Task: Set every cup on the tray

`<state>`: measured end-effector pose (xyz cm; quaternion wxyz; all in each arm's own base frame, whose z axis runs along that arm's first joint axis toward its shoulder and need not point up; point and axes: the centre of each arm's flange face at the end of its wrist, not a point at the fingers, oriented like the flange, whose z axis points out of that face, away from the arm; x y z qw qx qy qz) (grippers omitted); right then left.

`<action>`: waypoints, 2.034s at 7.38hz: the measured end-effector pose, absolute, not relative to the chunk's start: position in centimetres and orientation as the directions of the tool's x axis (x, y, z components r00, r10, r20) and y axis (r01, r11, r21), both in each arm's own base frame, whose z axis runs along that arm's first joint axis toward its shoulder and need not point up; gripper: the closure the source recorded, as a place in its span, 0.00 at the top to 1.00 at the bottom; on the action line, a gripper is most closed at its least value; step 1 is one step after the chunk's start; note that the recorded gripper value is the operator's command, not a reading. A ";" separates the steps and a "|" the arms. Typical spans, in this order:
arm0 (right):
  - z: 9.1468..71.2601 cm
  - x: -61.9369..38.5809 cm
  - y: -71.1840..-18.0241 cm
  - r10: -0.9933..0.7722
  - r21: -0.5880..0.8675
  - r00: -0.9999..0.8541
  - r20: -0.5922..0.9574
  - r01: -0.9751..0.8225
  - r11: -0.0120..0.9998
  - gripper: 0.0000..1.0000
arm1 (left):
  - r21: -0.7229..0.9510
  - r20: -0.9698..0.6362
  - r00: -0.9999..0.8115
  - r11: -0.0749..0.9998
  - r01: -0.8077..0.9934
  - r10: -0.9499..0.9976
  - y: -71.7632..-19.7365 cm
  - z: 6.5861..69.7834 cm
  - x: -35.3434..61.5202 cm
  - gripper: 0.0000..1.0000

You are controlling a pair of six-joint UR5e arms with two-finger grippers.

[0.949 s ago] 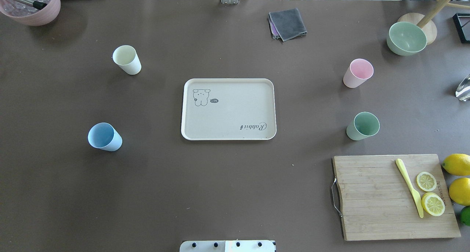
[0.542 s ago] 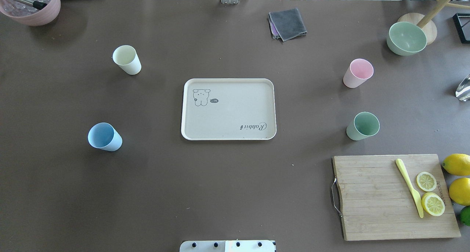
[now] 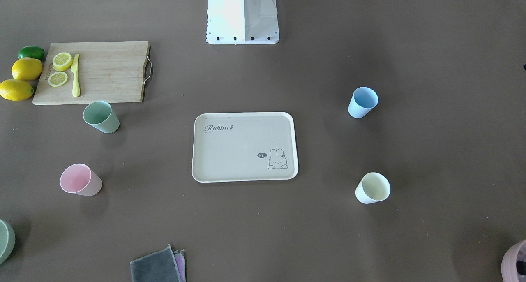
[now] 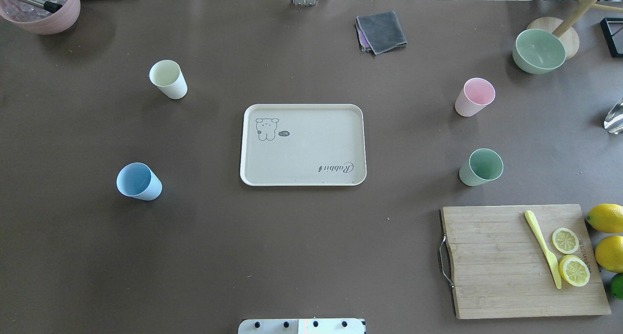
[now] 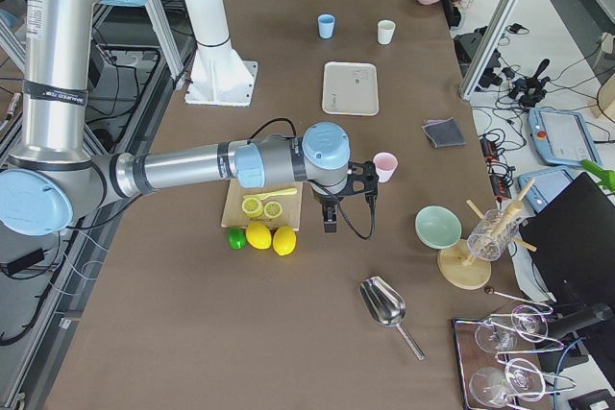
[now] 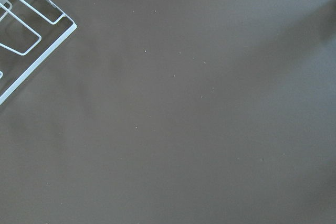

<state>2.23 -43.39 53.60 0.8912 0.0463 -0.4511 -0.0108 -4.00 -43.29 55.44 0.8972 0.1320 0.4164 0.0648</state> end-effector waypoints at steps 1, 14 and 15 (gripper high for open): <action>51.3 -0.4 -43.4 -0.050 0.074 0.587 0.808 -0.017 0.997 0.99 | 0.268 -0.754 0.626 0.963 0.015 0.199 -43.3 55.1 -3.8 0.98; 49.4 -28.6 -44.4 0.094 -0.084 0.621 0.778 -0.046 0.995 0.00 | 0.212 -0.794 0.596 0.973 0.089 0.119 -44.2 53.8 -2.4 0.97; 49.4 -28.8 -44.3 0.091 -0.085 0.620 0.779 -0.039 0.996 0.00 | 0.183 -0.806 0.584 0.978 0.097 0.093 -45.1 52.5 -0.7 0.97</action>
